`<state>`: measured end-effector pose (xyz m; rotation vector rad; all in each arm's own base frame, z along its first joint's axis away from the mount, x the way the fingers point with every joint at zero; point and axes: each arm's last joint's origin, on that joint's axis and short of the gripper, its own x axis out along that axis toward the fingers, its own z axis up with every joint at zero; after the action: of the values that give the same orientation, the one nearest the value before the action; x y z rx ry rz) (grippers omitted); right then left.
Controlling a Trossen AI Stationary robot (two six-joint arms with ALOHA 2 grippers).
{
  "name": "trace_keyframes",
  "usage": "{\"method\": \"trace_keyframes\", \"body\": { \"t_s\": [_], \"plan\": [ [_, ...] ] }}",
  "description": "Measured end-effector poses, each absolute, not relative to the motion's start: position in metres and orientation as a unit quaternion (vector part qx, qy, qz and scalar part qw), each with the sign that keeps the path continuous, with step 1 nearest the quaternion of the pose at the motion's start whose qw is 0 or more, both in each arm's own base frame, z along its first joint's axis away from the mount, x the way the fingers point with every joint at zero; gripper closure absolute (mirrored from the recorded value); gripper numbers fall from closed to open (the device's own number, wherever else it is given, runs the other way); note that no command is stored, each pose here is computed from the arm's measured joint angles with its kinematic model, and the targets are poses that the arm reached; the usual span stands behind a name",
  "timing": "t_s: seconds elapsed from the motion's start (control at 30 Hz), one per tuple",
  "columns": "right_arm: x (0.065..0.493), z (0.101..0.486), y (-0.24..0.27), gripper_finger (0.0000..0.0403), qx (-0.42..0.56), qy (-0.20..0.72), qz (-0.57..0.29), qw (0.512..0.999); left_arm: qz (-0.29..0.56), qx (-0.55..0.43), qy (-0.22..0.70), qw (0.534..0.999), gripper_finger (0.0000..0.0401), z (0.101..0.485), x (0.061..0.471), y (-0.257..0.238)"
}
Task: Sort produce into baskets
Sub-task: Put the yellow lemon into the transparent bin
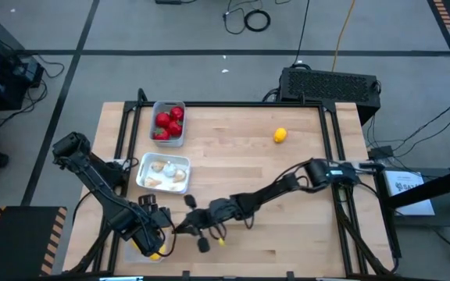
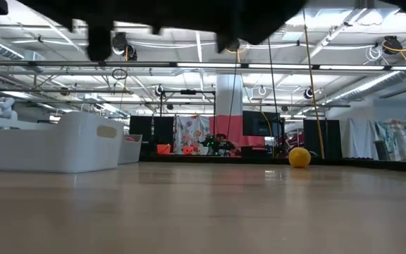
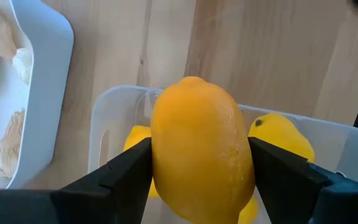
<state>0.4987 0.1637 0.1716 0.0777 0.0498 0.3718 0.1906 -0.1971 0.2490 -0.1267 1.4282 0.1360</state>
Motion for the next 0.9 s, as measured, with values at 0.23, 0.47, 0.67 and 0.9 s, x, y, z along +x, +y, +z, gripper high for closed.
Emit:
{"method": "trace_keyframes", "body": {
  "t_s": [0.23, 0.47, 0.67, 0.9],
  "plan": [
    [0.523, 0.171, 0.16, 0.0403, 0.045, 0.012, 0.175, 0.983, 0.054, -0.05, 0.655, 0.752, 0.0145, 0.249, 0.19, -0.197],
    [0.537, 0.162, 0.141, 0.0403, 0.08, -0.003, 0.154, 0.985, 0.045, -0.038, 0.654, 0.754, 0.0145, 0.249, 0.191, -0.197],
    [0.543, 0.161, 0.139, 0.0403, 0.081, -0.002, 0.153, 0.985, 0.05, -0.035, 0.649, 0.758, 0.0145, 0.249, 0.191, -0.197],
    [0.542, 0.159, 0.14, 0.0403, 0.083, 0.01, 0.152, 0.985, 0.044, -0.026, 0.649, 0.759, 0.0145, 0.249, 0.191, -0.197]
  ]
}}
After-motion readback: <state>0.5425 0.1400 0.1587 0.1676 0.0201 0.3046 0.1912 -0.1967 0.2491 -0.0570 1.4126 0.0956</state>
